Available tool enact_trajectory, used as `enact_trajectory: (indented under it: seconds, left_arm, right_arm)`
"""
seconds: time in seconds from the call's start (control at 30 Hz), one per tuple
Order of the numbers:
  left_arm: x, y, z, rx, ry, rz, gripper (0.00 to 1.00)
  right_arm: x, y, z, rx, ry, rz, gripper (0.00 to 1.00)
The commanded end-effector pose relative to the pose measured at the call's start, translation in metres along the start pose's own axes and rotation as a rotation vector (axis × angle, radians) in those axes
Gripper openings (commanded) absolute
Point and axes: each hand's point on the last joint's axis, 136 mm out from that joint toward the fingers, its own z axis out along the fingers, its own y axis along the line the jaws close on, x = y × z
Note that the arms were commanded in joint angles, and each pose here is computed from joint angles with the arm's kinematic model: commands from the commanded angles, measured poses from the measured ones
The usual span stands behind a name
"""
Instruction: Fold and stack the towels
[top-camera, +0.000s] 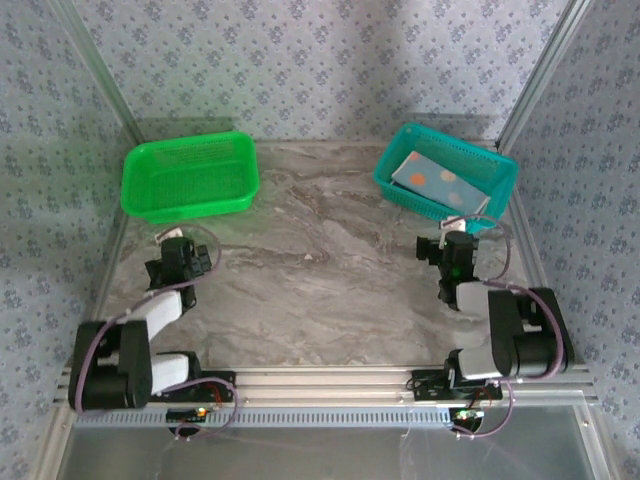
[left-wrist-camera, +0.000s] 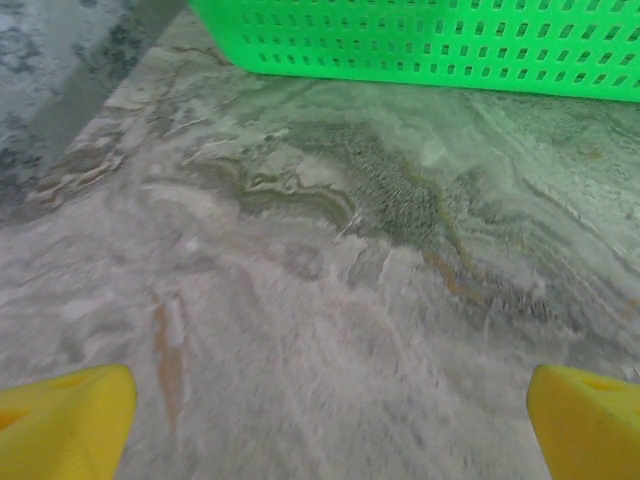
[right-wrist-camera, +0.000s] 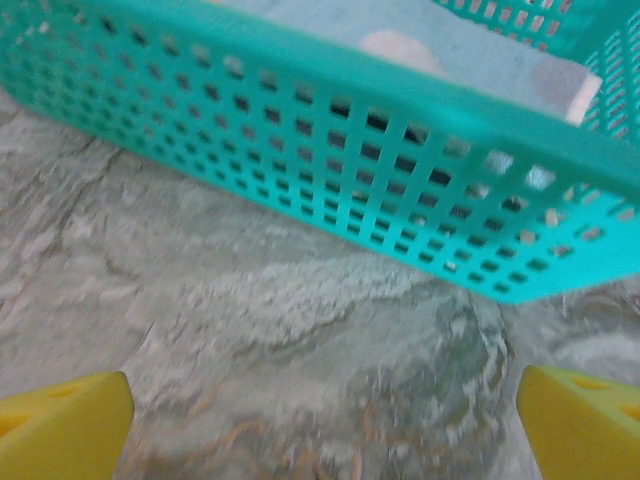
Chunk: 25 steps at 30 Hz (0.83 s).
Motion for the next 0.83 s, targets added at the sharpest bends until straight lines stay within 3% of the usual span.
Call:
enact_trajectory:
  seconds: [0.0,0.13,0.23,0.3,0.8]
  left_arm:
    - [-0.064,-0.026,0.006,0.123,-0.211,-0.011,1.00]
    - [-0.063,-0.039,0.016,0.232,-0.264,-0.036,1.00]
    - [-0.054,-0.068,0.023,0.366,-0.261,0.053,1.00]
    - [-0.050,-0.069,0.023,0.362,-0.221,0.065,1.00]
    - [-0.052,-0.071,0.022,0.340,-0.234,0.079,1.00]
  right_arm:
    - [-0.021,0.007,0.010,-0.079,-0.123,0.010,1.00]
    - [-0.020,0.006,0.005,-0.116,-0.155,0.037,1.00]
    - [-0.021,-0.002,0.011,-0.104,-0.127,0.070,1.00]
    - [-0.021,-0.005,0.015,-0.081,-0.106,0.077,1.00]
    - [-0.022,-0.001,0.016,-0.075,-0.101,0.048,1.00]
